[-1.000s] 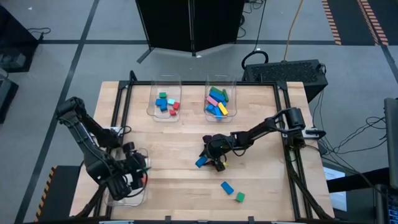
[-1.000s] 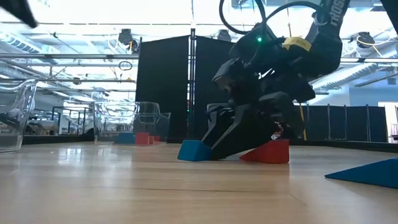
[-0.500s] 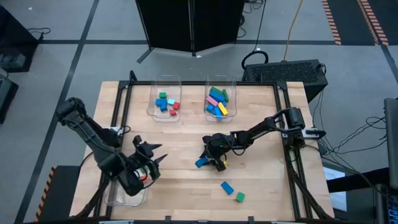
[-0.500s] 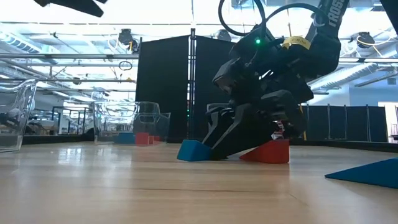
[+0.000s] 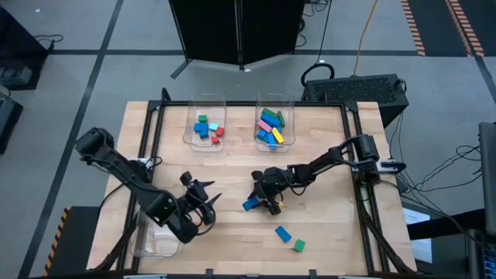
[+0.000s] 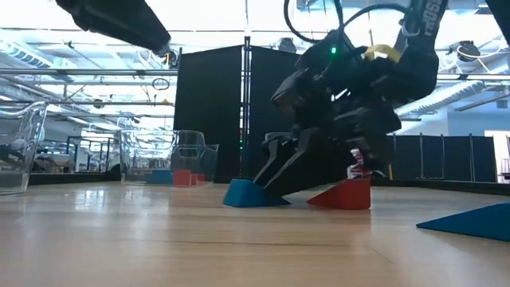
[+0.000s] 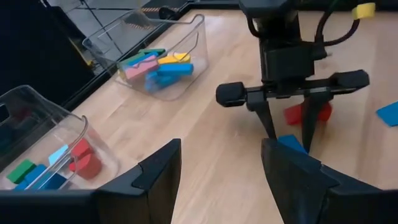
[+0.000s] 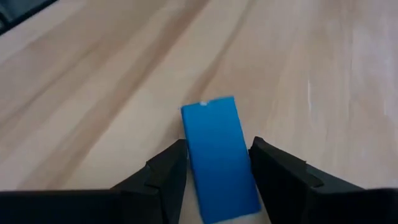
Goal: Sort blocks by size
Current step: Put the blue triangular block into the bottom transparent bin, then put the red triangular block into the bottom transparent bin
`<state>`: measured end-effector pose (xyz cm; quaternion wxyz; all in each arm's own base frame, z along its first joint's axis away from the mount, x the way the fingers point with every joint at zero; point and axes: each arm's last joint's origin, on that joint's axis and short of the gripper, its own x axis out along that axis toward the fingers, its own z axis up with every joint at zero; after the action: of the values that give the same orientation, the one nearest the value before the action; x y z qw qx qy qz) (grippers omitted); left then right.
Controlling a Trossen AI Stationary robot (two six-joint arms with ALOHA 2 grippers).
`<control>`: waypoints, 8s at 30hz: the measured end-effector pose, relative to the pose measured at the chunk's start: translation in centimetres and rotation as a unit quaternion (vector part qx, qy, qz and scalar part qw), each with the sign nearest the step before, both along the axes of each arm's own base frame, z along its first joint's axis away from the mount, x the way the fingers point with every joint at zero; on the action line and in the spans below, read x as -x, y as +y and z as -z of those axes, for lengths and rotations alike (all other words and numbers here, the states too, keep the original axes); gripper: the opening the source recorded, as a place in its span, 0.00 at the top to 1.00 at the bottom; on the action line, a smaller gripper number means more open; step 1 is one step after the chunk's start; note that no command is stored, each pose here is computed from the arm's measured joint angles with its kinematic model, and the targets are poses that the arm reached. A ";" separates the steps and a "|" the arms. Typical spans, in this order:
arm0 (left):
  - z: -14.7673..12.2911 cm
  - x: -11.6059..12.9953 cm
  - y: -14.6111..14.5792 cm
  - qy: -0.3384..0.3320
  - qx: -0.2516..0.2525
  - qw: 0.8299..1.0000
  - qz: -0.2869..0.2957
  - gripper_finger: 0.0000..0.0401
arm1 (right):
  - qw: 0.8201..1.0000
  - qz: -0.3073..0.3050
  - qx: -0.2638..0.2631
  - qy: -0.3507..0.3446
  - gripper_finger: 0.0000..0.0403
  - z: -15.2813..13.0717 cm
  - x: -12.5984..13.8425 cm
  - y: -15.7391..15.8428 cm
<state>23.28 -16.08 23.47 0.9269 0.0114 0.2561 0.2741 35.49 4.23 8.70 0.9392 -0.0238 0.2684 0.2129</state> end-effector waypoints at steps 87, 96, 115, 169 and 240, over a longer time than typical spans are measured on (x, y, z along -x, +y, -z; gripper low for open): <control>6.8 -8.5 -2.7 0.144 -0.290 0.891 0.317 0.69 | 0.963 -0.039 -0.259 -0.063 0.66 -3.6 -1.9 1.1; 6.6 -8.5 -2.8 0.128 -0.270 0.906 0.299 0.74 | 0.962 -0.040 -0.259 -0.078 0.60 -3.9 -2.0 1.1; 1.2 -4.4 -1.1 0.086 -0.080 0.975 0.188 0.74 | 0.986 0.091 -0.136 0.032 0.51 -1.4 -1.2 0.1; 0.3 9.7 -3.0 0.413 0.271 0.868 -0.052 0.56 | 0.884 0.404 -0.133 0.192 0.56 -7.9 7.7 8.2; -0.9 6.9 -1.8 0.358 0.223 0.907 -0.002 0.34 | 0.836 0.514 0.024 0.190 0.63 -3.2 3.7 11.6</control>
<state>16.42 -17.91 24.35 0.7511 -0.0986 0.6248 0.1889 31.75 15.80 11.88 0.8434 0.1361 0.4200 -0.3063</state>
